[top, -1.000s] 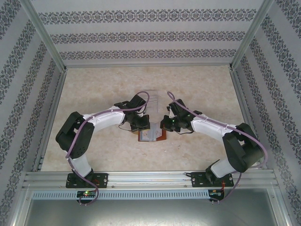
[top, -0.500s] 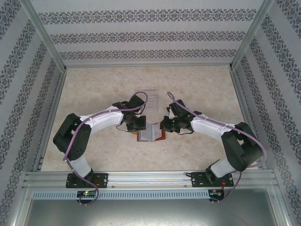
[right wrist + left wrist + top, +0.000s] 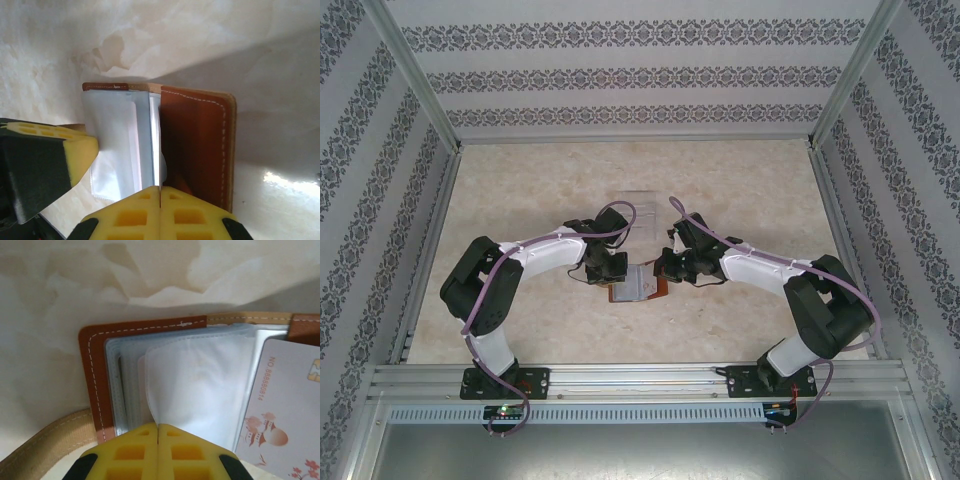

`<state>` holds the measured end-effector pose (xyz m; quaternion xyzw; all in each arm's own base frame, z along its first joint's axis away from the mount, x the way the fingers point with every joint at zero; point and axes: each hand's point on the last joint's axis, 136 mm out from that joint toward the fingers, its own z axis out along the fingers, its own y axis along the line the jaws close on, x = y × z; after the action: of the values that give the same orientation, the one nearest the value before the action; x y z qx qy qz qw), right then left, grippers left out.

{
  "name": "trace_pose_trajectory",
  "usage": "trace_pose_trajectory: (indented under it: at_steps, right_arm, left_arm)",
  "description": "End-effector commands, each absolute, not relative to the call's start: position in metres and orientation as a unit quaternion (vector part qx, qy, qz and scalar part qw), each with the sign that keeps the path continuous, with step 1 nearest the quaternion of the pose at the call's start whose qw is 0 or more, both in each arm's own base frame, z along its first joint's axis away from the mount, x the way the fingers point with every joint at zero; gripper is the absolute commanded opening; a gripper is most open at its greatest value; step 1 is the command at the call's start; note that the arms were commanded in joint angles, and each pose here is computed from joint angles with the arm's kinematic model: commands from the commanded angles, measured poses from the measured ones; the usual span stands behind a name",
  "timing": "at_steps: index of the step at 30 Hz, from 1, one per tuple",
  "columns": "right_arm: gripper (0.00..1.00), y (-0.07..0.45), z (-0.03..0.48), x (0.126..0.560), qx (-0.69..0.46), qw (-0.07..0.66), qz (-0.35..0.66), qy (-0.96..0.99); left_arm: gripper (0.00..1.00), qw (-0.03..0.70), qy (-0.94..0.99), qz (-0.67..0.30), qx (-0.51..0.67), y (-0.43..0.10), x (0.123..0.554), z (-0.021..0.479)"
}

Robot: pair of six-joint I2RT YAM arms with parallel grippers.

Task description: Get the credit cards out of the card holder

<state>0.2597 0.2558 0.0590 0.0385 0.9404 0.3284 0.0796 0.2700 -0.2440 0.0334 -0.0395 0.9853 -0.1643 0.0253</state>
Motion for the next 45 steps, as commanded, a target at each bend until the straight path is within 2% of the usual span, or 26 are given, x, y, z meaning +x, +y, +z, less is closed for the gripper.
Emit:
trace_pose_trajectory:
  at_steps: [1,14,16,20,23,30,42,45]
  right_arm:
    - [0.05,0.267,0.065,0.264,0.034,0.082,0.340,0.936]
    - [0.06,0.274,0.057,0.266,0.019,0.075,0.322,0.944]
    - [0.09,0.276,0.055,0.265,0.018,0.069,0.321,0.944]
    - [0.24,0.276,0.055,0.261,0.023,0.065,0.319,0.945]
    - [0.26,0.275,0.056,0.257,0.028,0.063,0.320,0.945]
    - [0.23,0.276,0.056,0.248,0.031,0.050,0.325,0.944]
    - [0.06,0.274,0.057,0.250,0.030,0.052,0.311,0.948]
    - [0.05,0.271,0.065,0.253,0.027,0.065,0.311,0.948]
  left_arm:
    - [0.00,0.012,0.992,-0.123,-0.025,-0.231,0.259,0.022]
    - [0.00,0.011,0.991,-0.131,-0.023,-0.235,0.259,0.021]
    - [0.00,0.010,0.991,-0.133,-0.024,-0.235,0.259,0.021]
    - [0.00,0.011,0.991,-0.133,-0.023,-0.235,0.259,0.021]
    - [0.00,0.010,0.991,-0.133,-0.023,-0.235,0.259,0.020]
    - [0.00,0.011,0.991,-0.133,-0.023,-0.236,0.260,0.021]
    - [0.01,0.025,0.993,-0.117,-0.023,-0.229,0.263,0.026]
    - [0.08,0.035,0.994,-0.102,-0.024,-0.224,0.267,0.030]
